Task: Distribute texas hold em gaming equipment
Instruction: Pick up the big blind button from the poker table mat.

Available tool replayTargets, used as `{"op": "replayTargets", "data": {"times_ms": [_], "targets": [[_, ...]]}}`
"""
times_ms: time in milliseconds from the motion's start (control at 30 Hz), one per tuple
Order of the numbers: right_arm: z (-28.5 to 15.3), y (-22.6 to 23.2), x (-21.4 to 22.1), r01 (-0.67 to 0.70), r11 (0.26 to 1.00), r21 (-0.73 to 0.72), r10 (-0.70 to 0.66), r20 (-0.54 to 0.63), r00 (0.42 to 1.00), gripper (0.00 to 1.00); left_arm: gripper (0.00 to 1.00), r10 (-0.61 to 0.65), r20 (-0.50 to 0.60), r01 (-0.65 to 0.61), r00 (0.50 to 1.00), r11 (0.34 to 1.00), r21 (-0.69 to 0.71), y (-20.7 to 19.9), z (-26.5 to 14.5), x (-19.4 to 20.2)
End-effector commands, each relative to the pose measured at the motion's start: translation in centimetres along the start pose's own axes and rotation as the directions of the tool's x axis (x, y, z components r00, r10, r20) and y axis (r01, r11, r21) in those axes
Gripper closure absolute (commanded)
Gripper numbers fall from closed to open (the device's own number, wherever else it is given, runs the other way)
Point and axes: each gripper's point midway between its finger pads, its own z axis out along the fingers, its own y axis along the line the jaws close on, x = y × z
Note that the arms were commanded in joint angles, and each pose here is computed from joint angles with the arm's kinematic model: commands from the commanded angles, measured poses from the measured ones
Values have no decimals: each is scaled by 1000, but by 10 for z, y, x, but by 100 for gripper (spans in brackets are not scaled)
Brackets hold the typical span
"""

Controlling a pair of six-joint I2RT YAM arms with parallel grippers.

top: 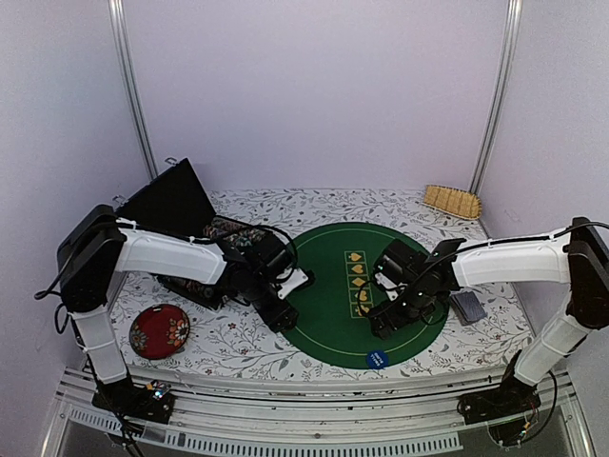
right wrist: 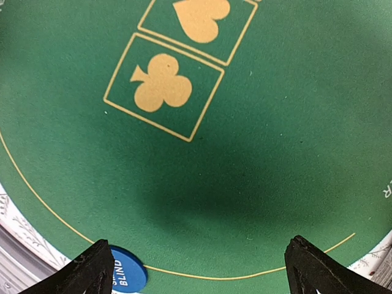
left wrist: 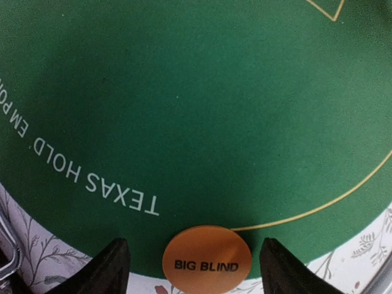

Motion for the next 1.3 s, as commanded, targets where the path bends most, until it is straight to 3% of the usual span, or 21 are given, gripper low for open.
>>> {"op": "replayTargets", "data": {"times_ms": [0, 333, 567, 833, 1100, 1267], "targets": [[6, 2, -1, 19, 1000, -13, -19, 10, 1000, 1, 27, -12, -70, 13, 997, 1000, 8, -5, 5, 9], [12, 6, -2, 36, 999, -26, -36, 1, 999, 1, 25, -8, -142, 13, 990, 999, 35, -13, 11, 31], [11, 5, -4, 38, 999, -17, -38, -3, 999, 1, 48, 14, -157, -8, 988, 999, 37, -16, 15, 36], [9, 4, -8, 45, 999, -5, -45, 0, 999, 1, 66, -1, -105, -6, 995, 998, -69, 10, 9, 18], [3, 4, -16, 44, 999, 3, -44, 19, 999, 1, 69, -94, 12, 94, 996, 984, -152, 67, 2, -20], [-2, 7, -22, 41, 999, -5, -40, 38, 998, 1, 69, -97, 30, 101, 995, 983, -156, 87, 14, -34]]}}
